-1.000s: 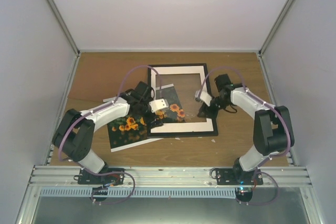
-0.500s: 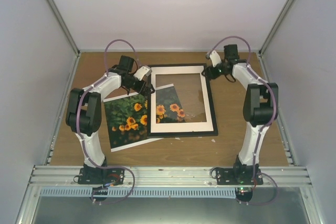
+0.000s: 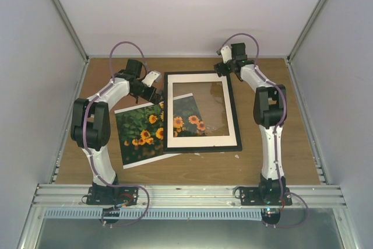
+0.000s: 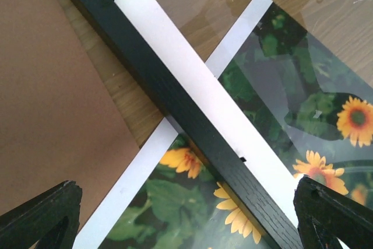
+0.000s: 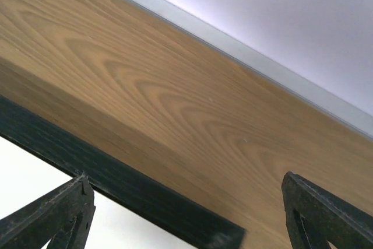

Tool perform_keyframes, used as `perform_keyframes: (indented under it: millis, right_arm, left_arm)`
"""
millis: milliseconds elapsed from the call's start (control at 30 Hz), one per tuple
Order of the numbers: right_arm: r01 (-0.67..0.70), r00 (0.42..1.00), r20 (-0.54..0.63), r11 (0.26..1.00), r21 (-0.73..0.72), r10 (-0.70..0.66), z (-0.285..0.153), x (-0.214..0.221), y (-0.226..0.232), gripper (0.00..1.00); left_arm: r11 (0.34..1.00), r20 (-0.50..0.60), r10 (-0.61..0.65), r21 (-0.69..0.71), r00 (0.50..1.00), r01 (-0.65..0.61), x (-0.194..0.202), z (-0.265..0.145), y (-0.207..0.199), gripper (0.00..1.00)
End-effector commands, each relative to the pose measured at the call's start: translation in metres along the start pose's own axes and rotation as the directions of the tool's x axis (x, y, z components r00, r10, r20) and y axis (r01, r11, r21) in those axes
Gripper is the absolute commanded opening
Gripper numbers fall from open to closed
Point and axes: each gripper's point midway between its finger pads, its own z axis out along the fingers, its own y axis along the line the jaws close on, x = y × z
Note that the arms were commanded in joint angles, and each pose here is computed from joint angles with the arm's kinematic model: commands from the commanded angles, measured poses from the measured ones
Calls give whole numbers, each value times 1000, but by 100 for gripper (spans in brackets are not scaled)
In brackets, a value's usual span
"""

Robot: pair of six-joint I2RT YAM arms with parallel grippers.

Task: Put the photo into the frame
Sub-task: Adjust the photo frame item on the photo frame.

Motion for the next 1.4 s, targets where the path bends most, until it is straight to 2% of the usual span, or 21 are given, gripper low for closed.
perform_keyframes:
  millis: [0,233,533,967,1367]
  right_arm:
    - [24,999,20,999,25,-25,16,-12,9,88]
    - [83,996,13,997,3,-83,40,-11,35,90]
    - [102,995,-6,994,-26,-102,48,-4,53,89]
    - [114,992,66,978,-172,-104,5,-29,86,88]
    - [134,990,-34,983,-125,-139,32,7,82,88]
  left_arm:
    - [999,1,4,-37,1000,-4,4,-12,2,99]
    - [999,-11,0,-41,1000,0,9,-11,2,99]
    - [999,-24,-1,-43,1000,0,17,-12,3,99]
    - [1000,-26,-8,-20,1000,8,19,-8,5,99]
    - [1000,-37,-22,-8,999,22,25,-7,5,99]
